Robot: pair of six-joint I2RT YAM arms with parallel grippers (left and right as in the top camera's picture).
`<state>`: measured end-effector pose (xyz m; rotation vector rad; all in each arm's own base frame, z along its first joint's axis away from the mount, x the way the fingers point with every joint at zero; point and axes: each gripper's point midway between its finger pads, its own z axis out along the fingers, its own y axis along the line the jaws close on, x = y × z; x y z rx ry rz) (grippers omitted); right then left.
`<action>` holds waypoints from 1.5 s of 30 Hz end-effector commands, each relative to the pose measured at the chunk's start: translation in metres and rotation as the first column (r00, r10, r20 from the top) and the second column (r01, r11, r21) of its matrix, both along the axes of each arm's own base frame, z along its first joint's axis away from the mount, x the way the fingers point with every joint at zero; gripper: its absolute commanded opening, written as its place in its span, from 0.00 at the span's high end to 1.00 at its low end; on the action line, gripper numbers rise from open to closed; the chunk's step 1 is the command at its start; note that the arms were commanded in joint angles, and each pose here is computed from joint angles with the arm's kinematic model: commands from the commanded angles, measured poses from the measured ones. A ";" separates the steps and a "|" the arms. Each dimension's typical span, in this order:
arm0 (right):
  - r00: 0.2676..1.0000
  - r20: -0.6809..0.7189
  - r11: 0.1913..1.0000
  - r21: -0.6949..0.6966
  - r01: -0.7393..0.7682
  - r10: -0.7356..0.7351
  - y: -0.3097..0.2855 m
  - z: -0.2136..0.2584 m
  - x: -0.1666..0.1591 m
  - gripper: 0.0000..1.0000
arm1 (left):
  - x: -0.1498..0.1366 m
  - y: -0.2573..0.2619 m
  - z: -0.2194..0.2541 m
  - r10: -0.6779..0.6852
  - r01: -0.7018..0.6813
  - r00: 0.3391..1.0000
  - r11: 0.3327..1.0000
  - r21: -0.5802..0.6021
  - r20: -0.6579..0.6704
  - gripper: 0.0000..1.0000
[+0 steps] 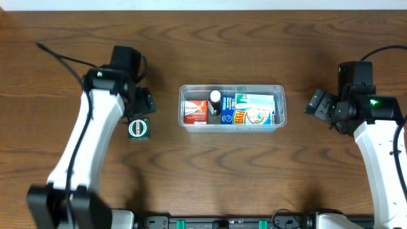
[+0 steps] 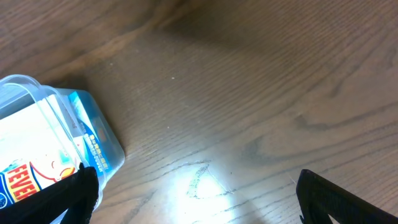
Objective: Pack container
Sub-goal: 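Move left gripper to the green Zam-Buk tin and grasp it, then carry the green tin with left gripper into the container's left end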
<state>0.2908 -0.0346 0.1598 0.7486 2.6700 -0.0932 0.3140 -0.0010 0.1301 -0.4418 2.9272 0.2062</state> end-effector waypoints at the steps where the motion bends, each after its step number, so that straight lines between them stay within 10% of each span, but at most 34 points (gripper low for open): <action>1: 1.000 0.001 1.000 0.000 0.018 -0.018 -0.002 0.000 0.000 0.01 | 0.002 -0.009 -0.033 -0.137 0.126 0.985 0.986 -0.108 -0.102 0.02; 22: 1.000 0.001 1.000 0.000 0.018 -0.018 -0.002 0.000 0.000 0.01 | -0.013 -0.001 -0.123 -0.167 0.118 0.957 0.971 -0.210 -0.236 0.00; 38: 1.000 0.001 1.000 0.000 0.018 -0.018 -0.002 0.000 0.000 0.01 | -0.016 -0.002 -0.135 -0.152 0.104 0.963 0.971 -0.214 -0.223 0.44; 45: 1.000 0.001 1.000 0.000 0.018 -0.018 -0.002 0.000 0.000 0.01 | -0.019 -0.003 -0.108 -0.149 0.099 0.963 0.971 -0.218 -0.224 0.45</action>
